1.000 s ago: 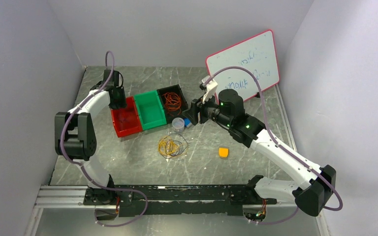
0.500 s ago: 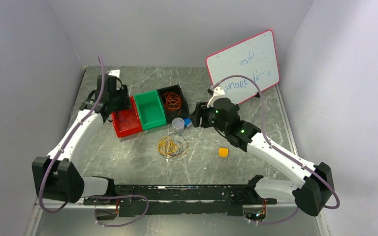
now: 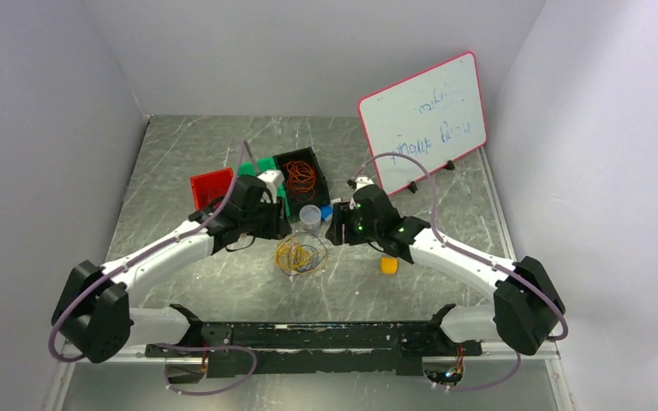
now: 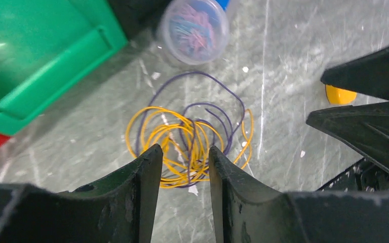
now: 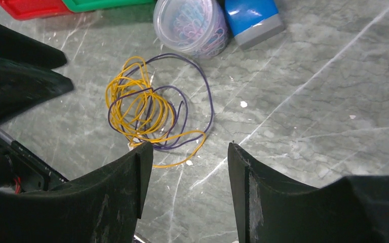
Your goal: Untangle the cables
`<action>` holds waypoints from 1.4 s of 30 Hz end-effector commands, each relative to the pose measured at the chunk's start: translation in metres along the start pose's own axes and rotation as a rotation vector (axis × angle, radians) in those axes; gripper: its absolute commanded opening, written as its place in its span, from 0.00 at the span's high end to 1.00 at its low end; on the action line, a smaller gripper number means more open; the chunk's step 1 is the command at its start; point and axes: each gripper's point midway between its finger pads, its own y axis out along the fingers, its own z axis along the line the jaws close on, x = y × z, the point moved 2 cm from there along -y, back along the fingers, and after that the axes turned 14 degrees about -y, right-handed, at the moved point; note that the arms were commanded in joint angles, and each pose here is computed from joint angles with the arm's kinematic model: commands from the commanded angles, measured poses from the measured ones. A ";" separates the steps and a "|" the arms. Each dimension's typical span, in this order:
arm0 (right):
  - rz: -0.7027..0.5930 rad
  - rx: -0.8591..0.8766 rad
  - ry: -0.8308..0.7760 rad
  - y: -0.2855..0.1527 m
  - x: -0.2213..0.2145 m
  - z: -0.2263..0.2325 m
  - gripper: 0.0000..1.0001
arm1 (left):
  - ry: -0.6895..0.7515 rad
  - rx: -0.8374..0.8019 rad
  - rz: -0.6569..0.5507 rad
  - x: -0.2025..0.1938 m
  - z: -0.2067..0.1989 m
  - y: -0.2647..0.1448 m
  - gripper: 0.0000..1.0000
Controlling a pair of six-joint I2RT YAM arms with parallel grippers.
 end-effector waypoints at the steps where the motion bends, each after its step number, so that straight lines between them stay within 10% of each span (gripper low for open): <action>1: -0.004 0.058 -0.006 0.003 0.001 0.008 0.41 | 0.078 -0.088 0.039 -0.011 -0.025 0.017 0.56; 24: 0.004 0.077 -0.014 0.003 -0.005 0.009 0.41 | 0.212 0.025 0.170 -0.047 -0.010 0.059 0.74; 31: -0.009 0.078 -0.012 0.003 -0.004 0.009 0.41 | 0.221 0.030 0.117 -0.029 -0.018 0.047 0.93; 42: -0.226 0.146 0.000 -0.011 0.027 0.020 0.29 | 0.298 -0.194 0.027 0.005 -0.075 -0.006 0.93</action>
